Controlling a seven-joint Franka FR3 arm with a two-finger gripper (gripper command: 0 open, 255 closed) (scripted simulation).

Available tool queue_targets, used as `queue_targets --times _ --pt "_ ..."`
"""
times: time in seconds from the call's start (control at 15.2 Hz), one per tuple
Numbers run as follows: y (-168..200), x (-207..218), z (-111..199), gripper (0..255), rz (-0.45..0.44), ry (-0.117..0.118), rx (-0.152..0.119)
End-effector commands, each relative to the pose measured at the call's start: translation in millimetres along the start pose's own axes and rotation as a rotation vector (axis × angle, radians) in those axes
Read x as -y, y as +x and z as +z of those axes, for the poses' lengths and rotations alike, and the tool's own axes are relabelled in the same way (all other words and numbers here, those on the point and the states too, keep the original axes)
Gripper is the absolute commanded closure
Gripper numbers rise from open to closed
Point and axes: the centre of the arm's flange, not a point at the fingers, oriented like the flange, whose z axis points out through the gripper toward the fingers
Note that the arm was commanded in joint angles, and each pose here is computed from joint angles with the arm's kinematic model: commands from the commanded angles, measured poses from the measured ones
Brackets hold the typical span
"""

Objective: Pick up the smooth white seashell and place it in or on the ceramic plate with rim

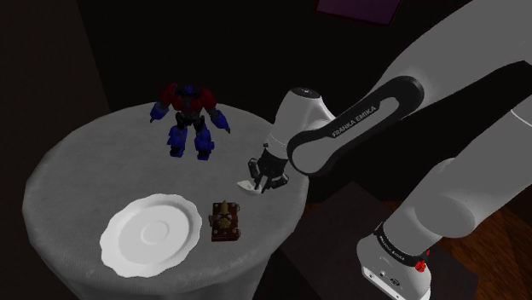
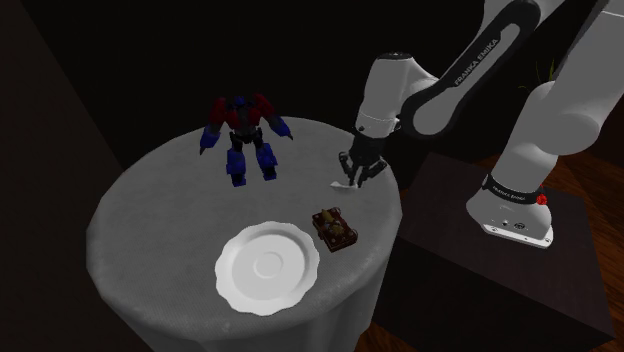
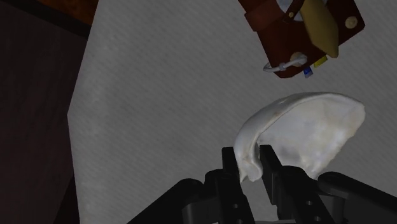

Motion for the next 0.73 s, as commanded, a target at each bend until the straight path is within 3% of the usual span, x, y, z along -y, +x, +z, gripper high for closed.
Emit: queue_targets --times 0.0,0.26,0.66 --pt "-1 1 -11 255 0.000 -0.001 0.001" --pt "-2 3 -27 255 0.000 -0.001 0.001" --pt "-63 53 -22 255 0.000 -0.001 0.001"
